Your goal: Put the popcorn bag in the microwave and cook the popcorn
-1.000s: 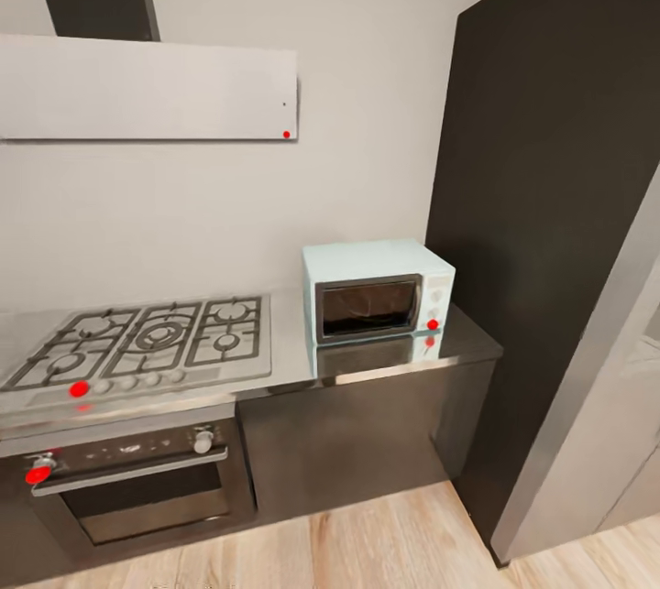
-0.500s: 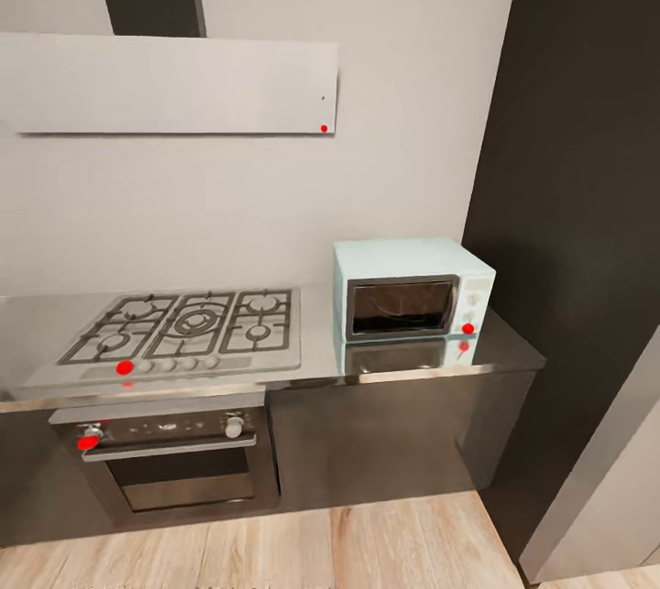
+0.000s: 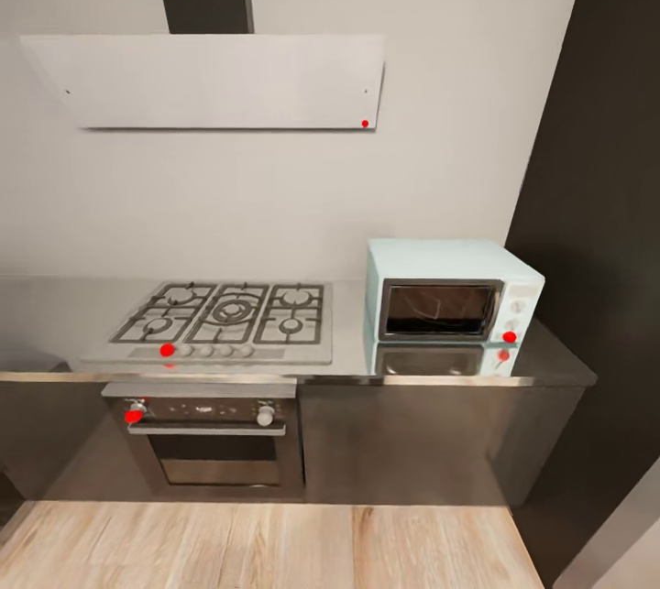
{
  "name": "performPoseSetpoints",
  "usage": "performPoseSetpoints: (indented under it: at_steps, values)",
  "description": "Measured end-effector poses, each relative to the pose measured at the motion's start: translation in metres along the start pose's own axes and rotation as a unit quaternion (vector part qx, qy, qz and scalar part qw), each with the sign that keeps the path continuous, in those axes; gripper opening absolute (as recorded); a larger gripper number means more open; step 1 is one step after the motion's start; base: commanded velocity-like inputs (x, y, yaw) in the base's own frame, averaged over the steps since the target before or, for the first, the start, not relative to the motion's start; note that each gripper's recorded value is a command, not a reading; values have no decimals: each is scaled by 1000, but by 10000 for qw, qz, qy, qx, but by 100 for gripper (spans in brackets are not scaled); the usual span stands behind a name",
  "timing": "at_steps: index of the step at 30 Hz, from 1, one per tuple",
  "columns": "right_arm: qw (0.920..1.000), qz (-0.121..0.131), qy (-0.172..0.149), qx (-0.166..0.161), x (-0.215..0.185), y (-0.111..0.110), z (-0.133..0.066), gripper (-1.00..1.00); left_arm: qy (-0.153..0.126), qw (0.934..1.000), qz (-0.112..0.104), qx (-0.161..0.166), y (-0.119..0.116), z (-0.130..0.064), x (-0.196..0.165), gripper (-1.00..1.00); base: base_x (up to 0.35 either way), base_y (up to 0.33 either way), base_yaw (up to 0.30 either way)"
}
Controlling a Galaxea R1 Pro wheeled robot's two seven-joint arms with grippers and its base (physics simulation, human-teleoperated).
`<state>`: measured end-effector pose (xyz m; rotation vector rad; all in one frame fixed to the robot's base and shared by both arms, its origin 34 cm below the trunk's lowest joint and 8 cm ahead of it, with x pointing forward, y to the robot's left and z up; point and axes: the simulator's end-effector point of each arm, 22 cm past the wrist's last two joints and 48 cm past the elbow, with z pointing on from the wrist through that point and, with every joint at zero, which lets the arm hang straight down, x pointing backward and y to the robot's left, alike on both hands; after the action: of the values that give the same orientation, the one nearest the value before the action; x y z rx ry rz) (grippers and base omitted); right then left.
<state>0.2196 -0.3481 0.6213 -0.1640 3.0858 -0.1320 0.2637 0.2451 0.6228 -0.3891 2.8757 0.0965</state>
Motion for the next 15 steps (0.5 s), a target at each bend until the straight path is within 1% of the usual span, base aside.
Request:
performPoseSetpoints:
  at_steps: [3,8,10,15]
  values:
    - [10000,15,-28,13,-1,-1,0,100,13,10000,11,1,0,0,1,100,0,0,69]
    - [10000,15,-79,39,-3,-2,0,100,17,10000,7,-7,0,0,1,100,0,-6,7]
    - [9999,14,-91,48,-4,-3,0,100,16,10000,1,-31,1,0,1,100,0,-170,1]
    - [9998,9,-94,152,-4,-7,0,100,17,10000,-1,-64,3,0,1,100,0,-270,0]
